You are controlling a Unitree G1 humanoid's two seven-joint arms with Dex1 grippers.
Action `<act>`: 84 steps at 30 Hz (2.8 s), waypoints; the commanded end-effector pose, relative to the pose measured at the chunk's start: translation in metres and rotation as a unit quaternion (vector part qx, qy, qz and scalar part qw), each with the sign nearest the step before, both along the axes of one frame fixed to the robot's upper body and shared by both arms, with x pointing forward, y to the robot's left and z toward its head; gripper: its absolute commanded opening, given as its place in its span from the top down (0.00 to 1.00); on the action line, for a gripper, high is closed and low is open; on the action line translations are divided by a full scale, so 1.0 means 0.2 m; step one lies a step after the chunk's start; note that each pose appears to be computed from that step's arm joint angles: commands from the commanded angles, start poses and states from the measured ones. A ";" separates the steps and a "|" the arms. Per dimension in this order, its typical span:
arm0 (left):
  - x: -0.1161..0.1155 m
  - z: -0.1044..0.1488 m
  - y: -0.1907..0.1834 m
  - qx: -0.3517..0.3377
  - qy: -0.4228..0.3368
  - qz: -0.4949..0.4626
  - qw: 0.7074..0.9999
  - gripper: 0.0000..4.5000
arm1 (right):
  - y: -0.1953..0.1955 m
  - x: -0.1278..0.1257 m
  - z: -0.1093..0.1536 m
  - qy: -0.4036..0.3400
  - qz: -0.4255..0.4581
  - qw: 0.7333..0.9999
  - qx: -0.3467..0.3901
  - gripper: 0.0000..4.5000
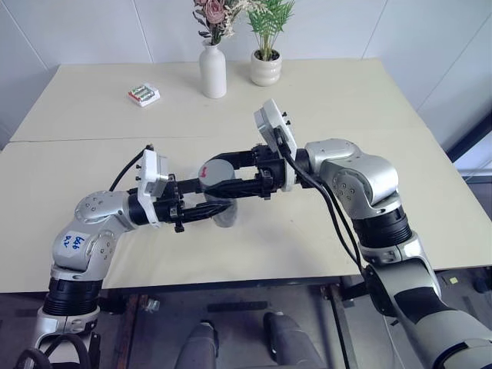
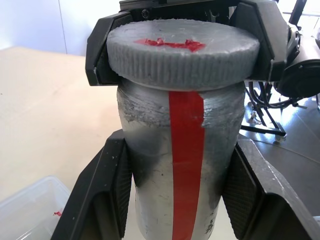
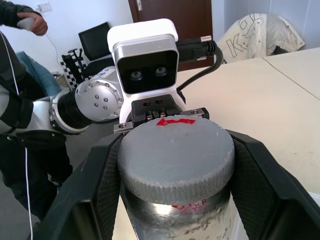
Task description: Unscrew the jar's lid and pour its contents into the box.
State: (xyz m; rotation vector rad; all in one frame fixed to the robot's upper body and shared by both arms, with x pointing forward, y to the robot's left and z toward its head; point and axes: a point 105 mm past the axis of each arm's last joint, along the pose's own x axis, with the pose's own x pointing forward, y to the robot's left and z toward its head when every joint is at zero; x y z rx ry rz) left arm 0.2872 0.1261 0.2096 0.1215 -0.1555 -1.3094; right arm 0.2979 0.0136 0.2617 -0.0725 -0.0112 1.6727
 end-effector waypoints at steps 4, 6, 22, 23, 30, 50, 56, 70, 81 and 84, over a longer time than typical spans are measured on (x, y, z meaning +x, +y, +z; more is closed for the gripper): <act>-0.06 -0.05 -0.02 0.036 0.004 -0.026 0.999 0.51 | -0.06 -0.01 0.25 0.006 0.010 0.996 0.093 0.41; -0.06 -0.05 -0.02 0.035 0.005 -0.026 0.999 0.51 | -0.06 -0.01 0.25 0.003 0.006 0.996 0.087 0.41; -0.07 -0.05 0.00 0.042 0.005 -0.022 0.999 0.51 | -0.33 0.21 0.21 -0.072 -0.138 0.986 0.063 0.41; -0.07 -0.04 0.01 0.042 0.002 -0.017 0.999 0.51 | -0.44 0.27 0.20 -0.070 -0.183 0.978 0.064 0.41; -0.06 -0.01 0.03 0.037 -0.008 -0.006 0.999 0.51 | -0.85 0.43 0.02 -0.032 -0.345 0.936 0.066 0.41; -0.04 0.06 0.03 0.031 -0.021 -0.005 0.999 0.51 | -1.05 0.53 -0.67 0.047 -0.490 0.871 0.012 0.21; -0.03 0.08 0.03 0.028 -0.027 0.001 0.999 0.51 | -1.06 0.50 -0.58 0.003 -0.474 0.881 0.012 0.01; 0.08 0.25 0.24 0.065 -0.088 0.081 0.991 0.51 | -0.72 0.18 -0.06 -0.102 -0.199 0.975 -0.018 0.01; 0.33 0.18 0.29 0.113 -0.119 0.199 0.966 0.51 | -0.47 0.08 -0.16 -0.083 -0.156 0.984 -0.006 0.01; 0.40 0.17 0.31 0.136 -0.138 0.240 0.951 0.51 | -0.49 0.08 -0.17 -0.077 -0.169 0.983 0.000 0.01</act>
